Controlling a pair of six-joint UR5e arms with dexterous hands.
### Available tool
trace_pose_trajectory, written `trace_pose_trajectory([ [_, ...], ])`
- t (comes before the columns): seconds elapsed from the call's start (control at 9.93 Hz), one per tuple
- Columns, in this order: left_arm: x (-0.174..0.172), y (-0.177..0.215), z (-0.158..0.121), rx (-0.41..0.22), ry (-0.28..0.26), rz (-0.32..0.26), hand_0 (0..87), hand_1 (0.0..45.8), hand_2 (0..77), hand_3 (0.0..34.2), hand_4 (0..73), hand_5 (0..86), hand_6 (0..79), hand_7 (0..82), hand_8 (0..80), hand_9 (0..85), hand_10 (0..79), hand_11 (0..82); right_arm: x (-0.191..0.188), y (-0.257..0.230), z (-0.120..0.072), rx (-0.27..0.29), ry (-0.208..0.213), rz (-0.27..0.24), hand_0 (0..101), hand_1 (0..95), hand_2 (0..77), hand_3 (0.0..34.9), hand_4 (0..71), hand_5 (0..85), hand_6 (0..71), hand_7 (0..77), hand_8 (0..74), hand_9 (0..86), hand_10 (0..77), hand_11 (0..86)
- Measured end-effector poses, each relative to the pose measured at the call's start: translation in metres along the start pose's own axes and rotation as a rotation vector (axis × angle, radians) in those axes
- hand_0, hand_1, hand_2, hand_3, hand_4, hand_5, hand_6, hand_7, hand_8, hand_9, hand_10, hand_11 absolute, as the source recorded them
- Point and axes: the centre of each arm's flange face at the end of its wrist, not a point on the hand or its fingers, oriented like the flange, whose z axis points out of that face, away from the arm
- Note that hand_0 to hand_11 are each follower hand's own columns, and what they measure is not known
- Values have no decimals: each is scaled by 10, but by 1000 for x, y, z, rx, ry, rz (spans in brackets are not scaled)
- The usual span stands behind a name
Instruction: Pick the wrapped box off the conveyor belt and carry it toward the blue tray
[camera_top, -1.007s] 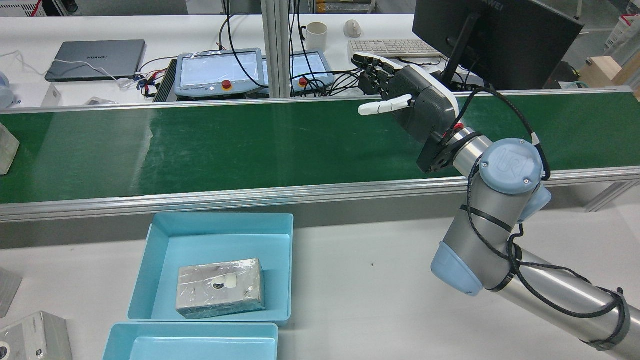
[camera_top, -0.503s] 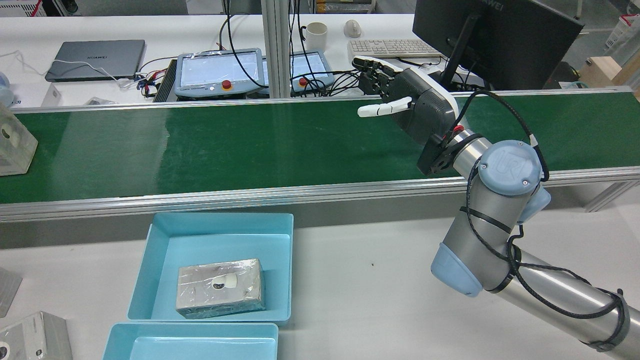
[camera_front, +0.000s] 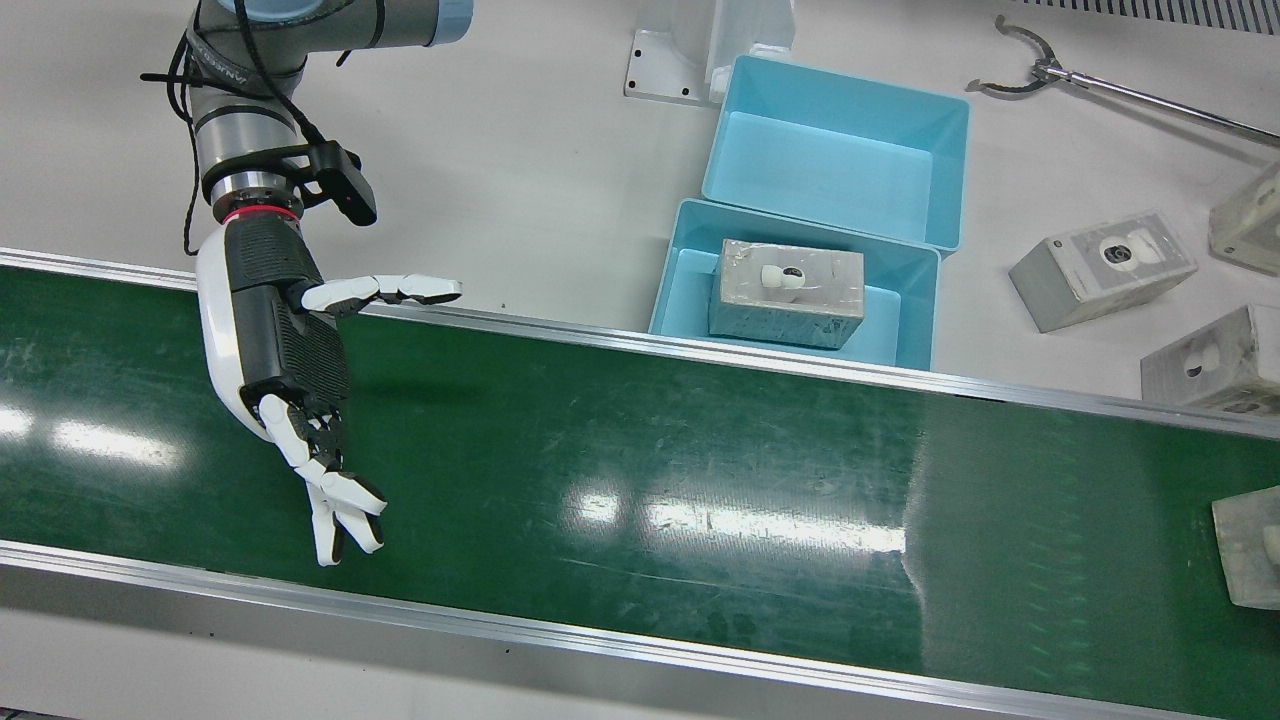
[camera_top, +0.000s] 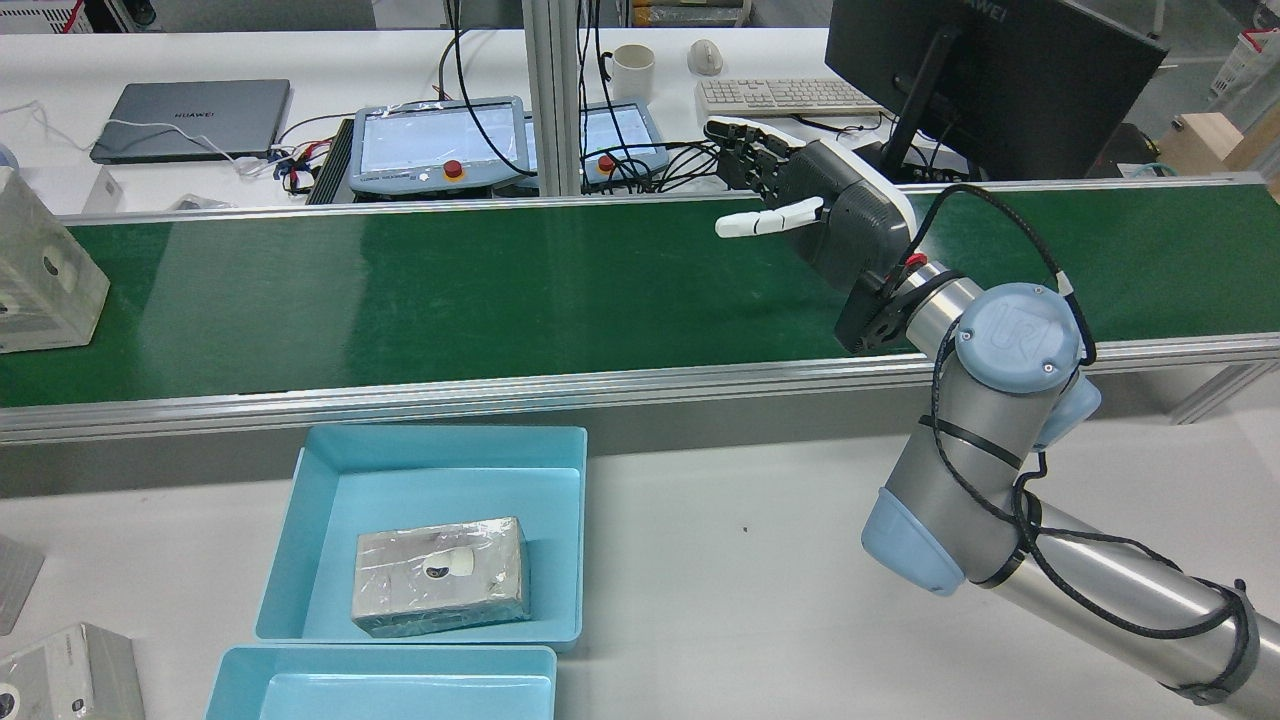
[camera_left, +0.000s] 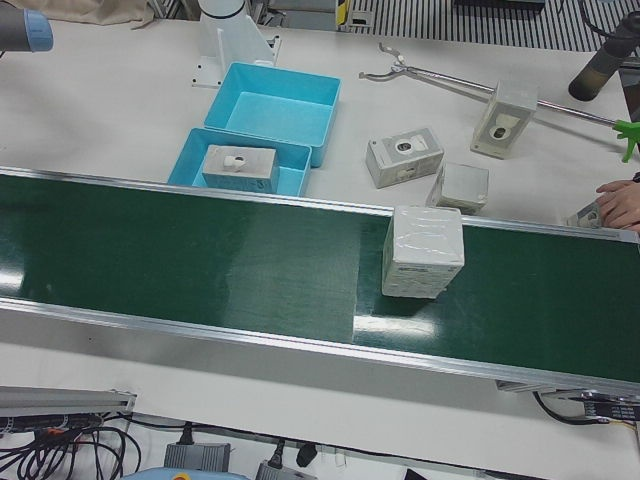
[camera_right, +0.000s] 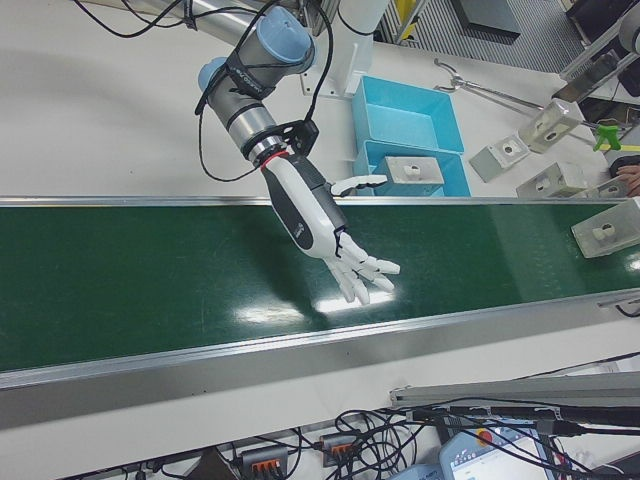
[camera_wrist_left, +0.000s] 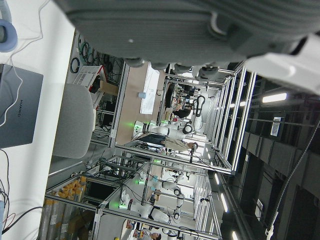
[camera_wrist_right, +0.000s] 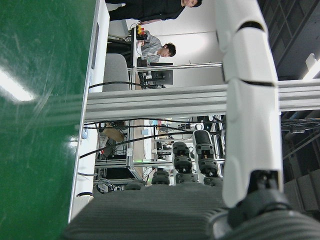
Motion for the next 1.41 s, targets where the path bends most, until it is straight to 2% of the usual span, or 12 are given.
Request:
trace_pose_trajectory([
  [1.41,0,0,0,0,0,0,0,0,5,0,0,11,5,5,5,0,5,5,-1,-2,0,2,-3,4,498,180,120,0,109,180,44,44,11,33,0,5],
])
